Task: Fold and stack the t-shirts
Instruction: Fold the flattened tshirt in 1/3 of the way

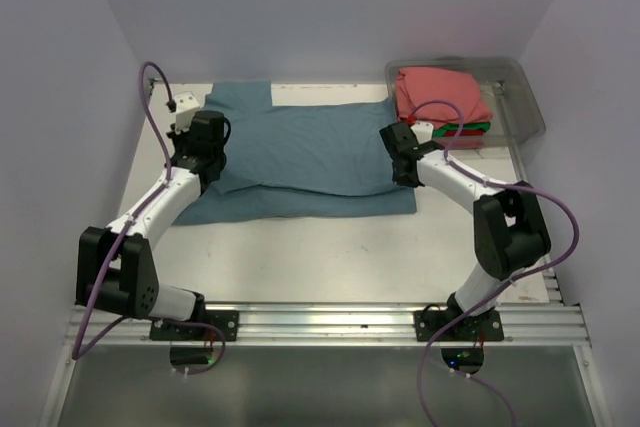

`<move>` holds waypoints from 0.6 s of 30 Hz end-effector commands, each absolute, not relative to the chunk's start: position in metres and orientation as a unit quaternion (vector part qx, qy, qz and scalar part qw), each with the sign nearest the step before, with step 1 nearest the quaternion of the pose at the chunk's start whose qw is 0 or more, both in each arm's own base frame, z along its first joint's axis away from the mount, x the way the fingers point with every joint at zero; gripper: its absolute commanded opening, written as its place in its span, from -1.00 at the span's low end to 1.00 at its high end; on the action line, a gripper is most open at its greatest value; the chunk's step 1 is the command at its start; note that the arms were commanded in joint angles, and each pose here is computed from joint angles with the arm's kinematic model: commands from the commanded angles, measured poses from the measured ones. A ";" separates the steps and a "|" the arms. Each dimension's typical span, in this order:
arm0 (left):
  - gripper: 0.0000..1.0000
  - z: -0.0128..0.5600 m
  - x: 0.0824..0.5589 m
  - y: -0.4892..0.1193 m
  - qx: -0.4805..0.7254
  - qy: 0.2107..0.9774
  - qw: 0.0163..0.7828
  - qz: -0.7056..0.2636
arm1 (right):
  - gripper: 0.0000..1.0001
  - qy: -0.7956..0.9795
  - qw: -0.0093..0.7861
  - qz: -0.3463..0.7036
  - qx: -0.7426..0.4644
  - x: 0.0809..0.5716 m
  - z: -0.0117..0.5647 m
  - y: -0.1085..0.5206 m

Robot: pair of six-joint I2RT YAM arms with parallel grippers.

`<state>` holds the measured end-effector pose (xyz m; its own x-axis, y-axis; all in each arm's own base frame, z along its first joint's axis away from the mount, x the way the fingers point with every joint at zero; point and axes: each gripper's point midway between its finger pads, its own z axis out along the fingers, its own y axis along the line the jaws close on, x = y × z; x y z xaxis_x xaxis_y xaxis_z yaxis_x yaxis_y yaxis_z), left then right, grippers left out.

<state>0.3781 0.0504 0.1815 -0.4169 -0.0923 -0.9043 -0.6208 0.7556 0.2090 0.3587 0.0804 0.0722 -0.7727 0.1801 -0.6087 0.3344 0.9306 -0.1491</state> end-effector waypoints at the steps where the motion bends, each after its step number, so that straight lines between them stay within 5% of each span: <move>1: -1.00 0.210 0.394 0.056 -0.249 0.770 0.528 0.257 | -1.00 0.922 0.335 -0.129 0.145 0.379 0.087 0.080; 18: -1.00 0.197 0.413 0.056 -0.247 0.780 0.520 0.245 | -1.00 0.927 0.314 -0.141 0.153 0.394 0.057 0.083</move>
